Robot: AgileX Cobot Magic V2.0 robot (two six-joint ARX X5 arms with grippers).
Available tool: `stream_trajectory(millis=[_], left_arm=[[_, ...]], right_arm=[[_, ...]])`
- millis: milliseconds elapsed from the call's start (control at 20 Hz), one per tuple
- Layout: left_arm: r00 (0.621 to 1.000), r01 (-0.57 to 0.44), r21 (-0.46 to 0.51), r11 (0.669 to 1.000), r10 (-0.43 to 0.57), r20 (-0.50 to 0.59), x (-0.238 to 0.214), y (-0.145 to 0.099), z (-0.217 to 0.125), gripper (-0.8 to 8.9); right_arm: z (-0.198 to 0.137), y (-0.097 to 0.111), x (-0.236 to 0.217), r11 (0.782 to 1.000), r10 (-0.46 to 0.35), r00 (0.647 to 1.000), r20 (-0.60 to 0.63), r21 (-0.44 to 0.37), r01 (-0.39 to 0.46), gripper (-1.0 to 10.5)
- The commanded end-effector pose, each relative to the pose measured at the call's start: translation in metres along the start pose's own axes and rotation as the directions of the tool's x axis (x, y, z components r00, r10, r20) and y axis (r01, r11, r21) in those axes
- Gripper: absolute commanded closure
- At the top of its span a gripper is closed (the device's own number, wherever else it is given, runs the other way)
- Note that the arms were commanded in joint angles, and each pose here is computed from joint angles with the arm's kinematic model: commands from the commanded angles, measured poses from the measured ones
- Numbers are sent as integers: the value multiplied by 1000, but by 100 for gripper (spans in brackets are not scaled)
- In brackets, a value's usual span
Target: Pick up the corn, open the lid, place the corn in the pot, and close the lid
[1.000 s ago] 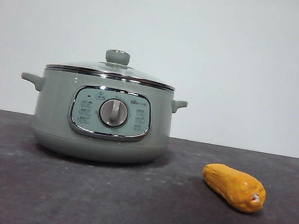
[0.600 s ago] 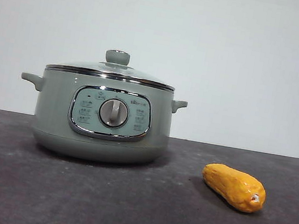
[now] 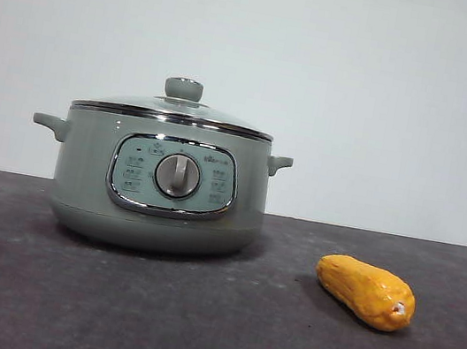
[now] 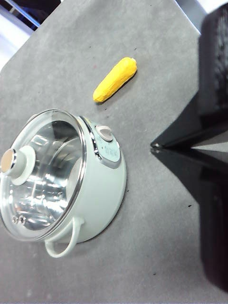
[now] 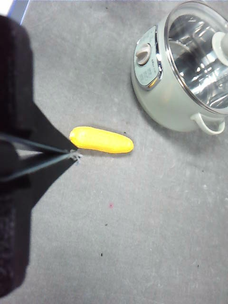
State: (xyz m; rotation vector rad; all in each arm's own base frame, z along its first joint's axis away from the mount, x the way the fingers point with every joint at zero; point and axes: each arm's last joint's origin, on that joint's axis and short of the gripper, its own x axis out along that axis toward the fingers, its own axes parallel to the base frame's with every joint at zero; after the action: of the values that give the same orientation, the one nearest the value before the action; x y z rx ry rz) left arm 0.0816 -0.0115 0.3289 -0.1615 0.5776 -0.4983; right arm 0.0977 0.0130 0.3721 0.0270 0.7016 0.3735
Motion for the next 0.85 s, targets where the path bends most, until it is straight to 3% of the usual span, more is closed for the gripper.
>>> stream_trajectory(millis=[50, 100, 150, 250, 300, 350, 600, 850], left_arm=[[1000, 16, 17, 1000, -15, -6, 2, 0, 1, 812], [999, 36, 15, 999, -36, -11, 2, 0, 2, 788], [998, 64, 8, 998, -64, -14, 3, 0, 2, 683], [997, 78, 0, 997, -78, -18, 4, 0, 5, 308], [997, 79, 2, 997, -79, -17, 4, -1, 8, 168], [996, 90, 4, 996, -90, -13, 3, -1, 10, 154], [991, 130, 41, 991, -131, 19, -6, -9, 34, 154], [987, 161, 65, 985, -163, 15, -7, -13, 47, 154]], right_arm=[[1, 0, -1, 1000, 5, 1000, 7, -13, -5, 942], [1, 0, -1, 1000, 5, 1000, 7, -14, -5, 912], [1, 0, -1, 1000, 5, 1000, 7, -12, -4, 811], [1, 0, -1, 1000, 5, 1000, 8, -2, -5, 517], [1, 0, 0, 1000, 5, 1000, 3, -1, -5, 349], [2, 0, 2, 1000, 6, 1000, -3, 1, -6, 298], [7, -2, 11, 996, 86, 996, -29, 15, -85, 297], [19, -6, 45, 992, 129, 982, -138, 29, -126, 298]])
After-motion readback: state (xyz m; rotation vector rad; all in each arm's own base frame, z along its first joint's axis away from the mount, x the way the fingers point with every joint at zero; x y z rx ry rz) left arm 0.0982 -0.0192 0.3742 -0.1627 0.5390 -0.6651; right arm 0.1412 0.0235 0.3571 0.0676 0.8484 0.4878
